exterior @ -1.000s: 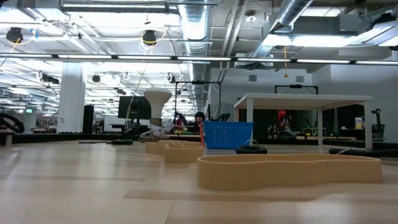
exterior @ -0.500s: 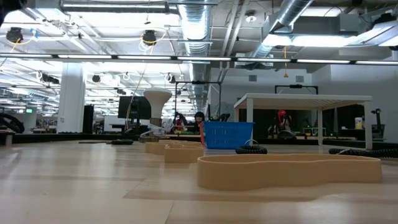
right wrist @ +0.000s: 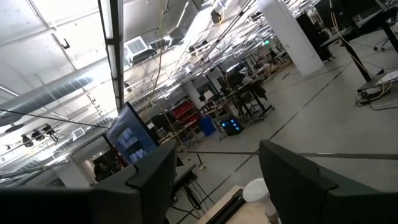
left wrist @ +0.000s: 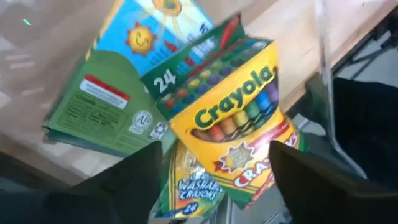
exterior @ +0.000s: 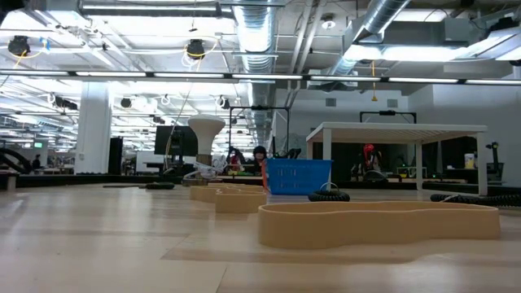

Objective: Pick & Place Office Desk Supplies
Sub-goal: Put the box of crayons into the transparent bin

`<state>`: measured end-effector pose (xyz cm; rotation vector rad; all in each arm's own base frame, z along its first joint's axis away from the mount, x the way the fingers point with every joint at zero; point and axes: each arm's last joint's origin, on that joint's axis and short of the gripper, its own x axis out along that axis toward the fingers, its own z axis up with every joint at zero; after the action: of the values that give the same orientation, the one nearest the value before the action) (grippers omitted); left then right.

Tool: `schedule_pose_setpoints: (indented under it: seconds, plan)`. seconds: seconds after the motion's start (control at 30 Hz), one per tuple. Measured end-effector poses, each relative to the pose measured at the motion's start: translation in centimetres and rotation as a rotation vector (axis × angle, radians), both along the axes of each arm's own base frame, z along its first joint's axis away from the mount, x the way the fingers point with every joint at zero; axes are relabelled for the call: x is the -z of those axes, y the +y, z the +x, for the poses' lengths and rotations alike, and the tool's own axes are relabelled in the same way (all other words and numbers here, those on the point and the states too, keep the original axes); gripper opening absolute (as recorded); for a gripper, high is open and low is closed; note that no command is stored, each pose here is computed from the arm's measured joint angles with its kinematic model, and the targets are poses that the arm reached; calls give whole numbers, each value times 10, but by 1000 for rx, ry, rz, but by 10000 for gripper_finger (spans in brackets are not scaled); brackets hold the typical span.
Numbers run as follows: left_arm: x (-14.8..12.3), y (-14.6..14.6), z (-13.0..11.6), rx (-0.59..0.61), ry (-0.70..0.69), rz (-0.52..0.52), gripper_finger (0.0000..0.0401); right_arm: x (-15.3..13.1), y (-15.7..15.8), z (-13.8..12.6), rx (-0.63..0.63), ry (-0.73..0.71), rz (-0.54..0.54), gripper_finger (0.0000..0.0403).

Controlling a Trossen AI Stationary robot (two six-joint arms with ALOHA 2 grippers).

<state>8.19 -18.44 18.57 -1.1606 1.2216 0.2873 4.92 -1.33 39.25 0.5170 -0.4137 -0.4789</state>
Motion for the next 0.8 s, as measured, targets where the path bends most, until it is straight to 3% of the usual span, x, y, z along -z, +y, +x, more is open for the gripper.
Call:
schedule_pose_setpoints:
  seconds: [0.3,0.5,0.63,0.8]
  plan:
    - [3,-12,11,3,-4,52,175,1,0,0,0,12,-1,224]
    - [5,-14,23,-65,-3,47,165,1,0,0,0,18,-1,224]
    - [8,-15,25,-35,57,37,164,2,0,0,-1,20,-2,224]
    - [-4,-9,19,-27,37,45,157,2,0,1,-1,26,-2,224]
